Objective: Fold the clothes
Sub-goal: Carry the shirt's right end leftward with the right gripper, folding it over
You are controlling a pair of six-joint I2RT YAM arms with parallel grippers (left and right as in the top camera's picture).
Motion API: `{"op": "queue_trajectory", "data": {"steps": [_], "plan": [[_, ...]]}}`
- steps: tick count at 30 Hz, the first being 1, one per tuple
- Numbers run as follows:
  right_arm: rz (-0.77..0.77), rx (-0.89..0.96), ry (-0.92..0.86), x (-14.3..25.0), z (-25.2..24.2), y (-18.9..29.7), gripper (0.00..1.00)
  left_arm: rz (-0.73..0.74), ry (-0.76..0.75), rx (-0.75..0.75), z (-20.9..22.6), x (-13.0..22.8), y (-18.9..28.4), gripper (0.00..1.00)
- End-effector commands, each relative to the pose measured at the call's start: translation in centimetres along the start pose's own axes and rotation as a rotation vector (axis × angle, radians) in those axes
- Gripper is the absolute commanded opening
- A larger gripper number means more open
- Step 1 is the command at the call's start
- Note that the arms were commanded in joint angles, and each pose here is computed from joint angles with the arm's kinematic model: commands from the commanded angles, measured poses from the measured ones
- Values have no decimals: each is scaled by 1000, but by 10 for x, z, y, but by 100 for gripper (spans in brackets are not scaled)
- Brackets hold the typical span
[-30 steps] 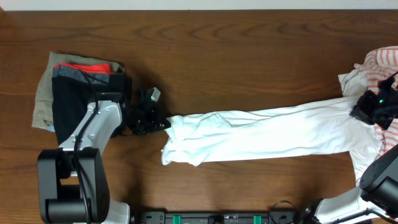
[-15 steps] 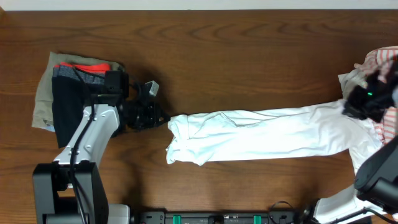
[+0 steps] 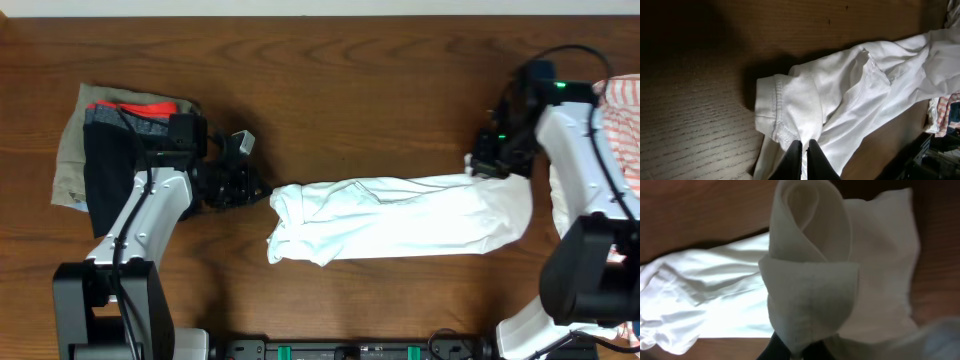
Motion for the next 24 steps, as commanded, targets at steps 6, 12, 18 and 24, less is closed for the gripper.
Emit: {"op": "queue_trajectory", "data": {"steps": [6,12,18,24], "plan": [[-3,-5,44,19,56,1,1,-21,-24,-9,-3,-5,5,7],[6,-2,75,30,81,-4,1,-21,-25,-9,-3,-5,5,7],[4,6,120,42,102,-9,1,-21,-25,-9,-3,-5,5,7],[12,8,160,52,116,-11,12,-22,-25,-9,-3,-5,5,7]]}}
Point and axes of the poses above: each gripper's point midway between its finger pads, its own y axis back along the fingers, its own z axis along the line the jaws close on, x = y × z, the point moved 4 cm from there along y, back along the fingers, and after that the axes turned 3 degrees about y, right-handed, at the moved point
